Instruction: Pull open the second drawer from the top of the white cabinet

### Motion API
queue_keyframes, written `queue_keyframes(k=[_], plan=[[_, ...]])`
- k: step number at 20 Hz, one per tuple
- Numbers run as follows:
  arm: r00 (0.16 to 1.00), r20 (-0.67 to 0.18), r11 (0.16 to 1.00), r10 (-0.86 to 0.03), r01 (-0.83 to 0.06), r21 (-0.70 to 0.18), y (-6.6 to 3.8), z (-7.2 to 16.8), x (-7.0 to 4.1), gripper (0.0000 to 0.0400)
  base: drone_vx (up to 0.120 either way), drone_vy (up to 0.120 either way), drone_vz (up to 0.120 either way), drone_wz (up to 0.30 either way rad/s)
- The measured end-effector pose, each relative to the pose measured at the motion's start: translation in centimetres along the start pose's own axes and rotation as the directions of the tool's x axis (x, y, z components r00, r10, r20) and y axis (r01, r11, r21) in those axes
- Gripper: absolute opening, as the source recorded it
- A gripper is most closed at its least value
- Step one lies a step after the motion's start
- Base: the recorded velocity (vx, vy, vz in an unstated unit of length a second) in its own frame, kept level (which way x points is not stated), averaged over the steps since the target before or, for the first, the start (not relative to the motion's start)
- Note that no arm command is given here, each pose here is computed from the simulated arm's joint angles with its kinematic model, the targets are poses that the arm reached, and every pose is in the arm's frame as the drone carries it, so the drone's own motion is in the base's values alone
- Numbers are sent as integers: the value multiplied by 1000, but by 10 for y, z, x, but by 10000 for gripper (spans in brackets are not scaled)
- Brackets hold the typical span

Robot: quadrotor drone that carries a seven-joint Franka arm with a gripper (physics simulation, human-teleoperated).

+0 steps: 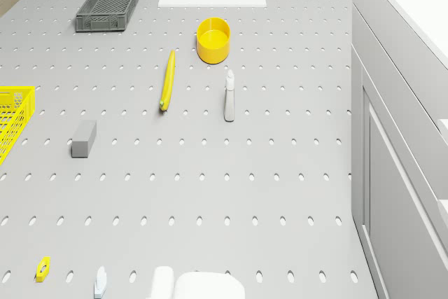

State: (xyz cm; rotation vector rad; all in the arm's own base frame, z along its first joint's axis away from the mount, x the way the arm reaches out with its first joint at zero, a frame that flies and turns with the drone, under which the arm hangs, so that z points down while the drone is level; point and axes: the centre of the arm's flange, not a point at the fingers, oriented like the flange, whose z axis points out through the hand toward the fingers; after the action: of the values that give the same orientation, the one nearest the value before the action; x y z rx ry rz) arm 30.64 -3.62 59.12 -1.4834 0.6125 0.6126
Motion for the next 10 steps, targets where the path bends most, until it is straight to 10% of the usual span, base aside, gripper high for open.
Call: queue_keyframes(k=[10], plan=[[1000, 0, 1000, 0, 0, 0, 0, 53, 0, 300, 0, 0, 0, 0]])
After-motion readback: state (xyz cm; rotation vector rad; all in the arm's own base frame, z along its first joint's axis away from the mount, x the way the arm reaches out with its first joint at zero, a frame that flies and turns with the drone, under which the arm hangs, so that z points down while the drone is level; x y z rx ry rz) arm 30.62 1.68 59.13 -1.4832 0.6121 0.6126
